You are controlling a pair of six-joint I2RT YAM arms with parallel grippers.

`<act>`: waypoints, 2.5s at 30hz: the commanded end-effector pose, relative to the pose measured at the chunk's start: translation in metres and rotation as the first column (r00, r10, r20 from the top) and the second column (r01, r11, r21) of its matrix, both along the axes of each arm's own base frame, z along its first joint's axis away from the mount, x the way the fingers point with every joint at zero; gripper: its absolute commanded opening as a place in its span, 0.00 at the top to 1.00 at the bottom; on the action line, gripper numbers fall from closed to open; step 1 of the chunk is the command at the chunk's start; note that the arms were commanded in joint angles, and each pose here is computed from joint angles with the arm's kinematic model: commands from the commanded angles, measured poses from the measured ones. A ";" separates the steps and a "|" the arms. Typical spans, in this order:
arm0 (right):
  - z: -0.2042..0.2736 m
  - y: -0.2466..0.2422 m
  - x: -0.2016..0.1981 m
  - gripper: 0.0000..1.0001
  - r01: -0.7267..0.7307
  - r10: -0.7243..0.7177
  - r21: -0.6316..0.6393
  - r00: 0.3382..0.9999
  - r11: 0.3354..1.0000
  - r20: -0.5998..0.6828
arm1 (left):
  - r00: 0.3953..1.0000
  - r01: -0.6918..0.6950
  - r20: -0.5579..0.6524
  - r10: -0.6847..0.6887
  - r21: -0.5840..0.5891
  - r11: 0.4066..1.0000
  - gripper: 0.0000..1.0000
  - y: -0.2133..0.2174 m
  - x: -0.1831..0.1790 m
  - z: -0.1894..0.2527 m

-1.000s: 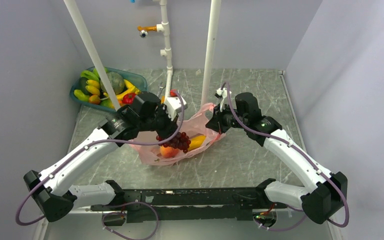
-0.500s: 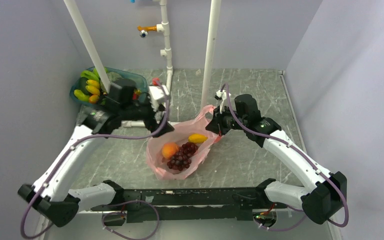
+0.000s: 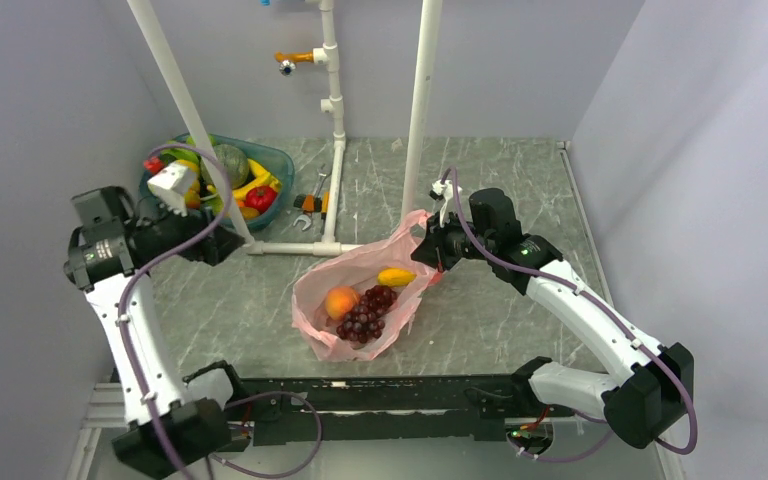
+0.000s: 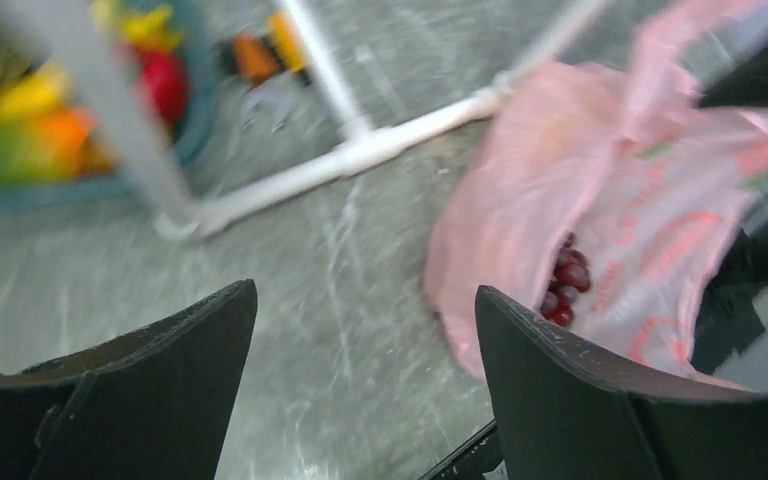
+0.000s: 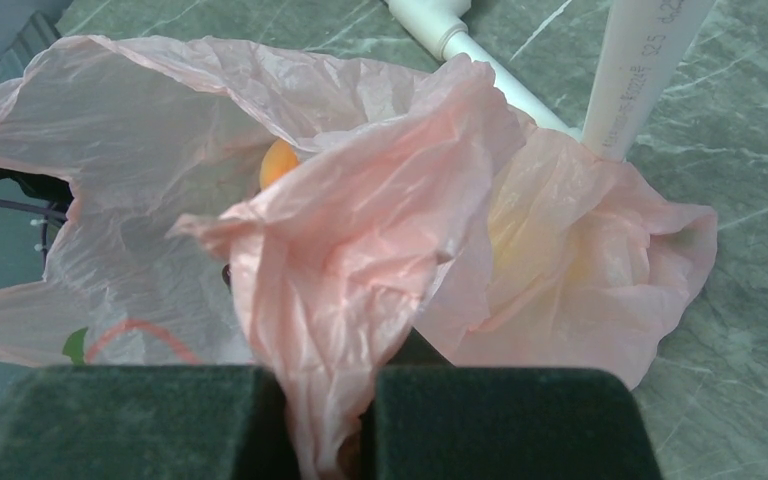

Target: Place the fake fruits into the plastic bag and tie a complex knot

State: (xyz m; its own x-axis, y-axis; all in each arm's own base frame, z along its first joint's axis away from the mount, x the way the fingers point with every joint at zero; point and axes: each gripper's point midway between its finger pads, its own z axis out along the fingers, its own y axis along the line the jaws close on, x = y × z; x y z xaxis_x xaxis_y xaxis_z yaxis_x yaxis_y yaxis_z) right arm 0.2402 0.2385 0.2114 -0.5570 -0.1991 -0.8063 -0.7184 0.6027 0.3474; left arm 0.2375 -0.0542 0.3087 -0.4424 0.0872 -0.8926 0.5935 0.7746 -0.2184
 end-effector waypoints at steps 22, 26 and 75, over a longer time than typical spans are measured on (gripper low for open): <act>0.020 0.006 0.010 1.00 -0.003 0.000 0.048 0.998 0.999 0.064 | 0.719 -0.673 -0.027 0.694 0.224 0.705 0.31 0.267 0.158 -0.041; 0.022 0.008 0.010 1.00 -0.003 -0.001 0.058 0.998 0.998 0.063 | 0.717 -0.680 0.028 0.696 0.245 0.691 0.32 0.276 0.200 -0.041; 0.015 -0.002 0.001 1.00 -0.029 0.029 -0.006 0.999 1.000 0.041 | 0.686 -0.718 0.015 0.728 0.181 0.673 0.59 0.276 0.312 -0.102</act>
State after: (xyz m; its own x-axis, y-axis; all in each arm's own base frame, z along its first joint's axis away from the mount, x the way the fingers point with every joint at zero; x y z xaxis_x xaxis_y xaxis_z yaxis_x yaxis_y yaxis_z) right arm 0.2383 0.2341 0.2077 -0.5641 -0.2361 -0.7912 -0.7219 0.6061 0.3338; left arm 0.5559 0.2223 0.1271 -0.6017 -0.1809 -0.7780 -0.1686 0.9808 -0.0977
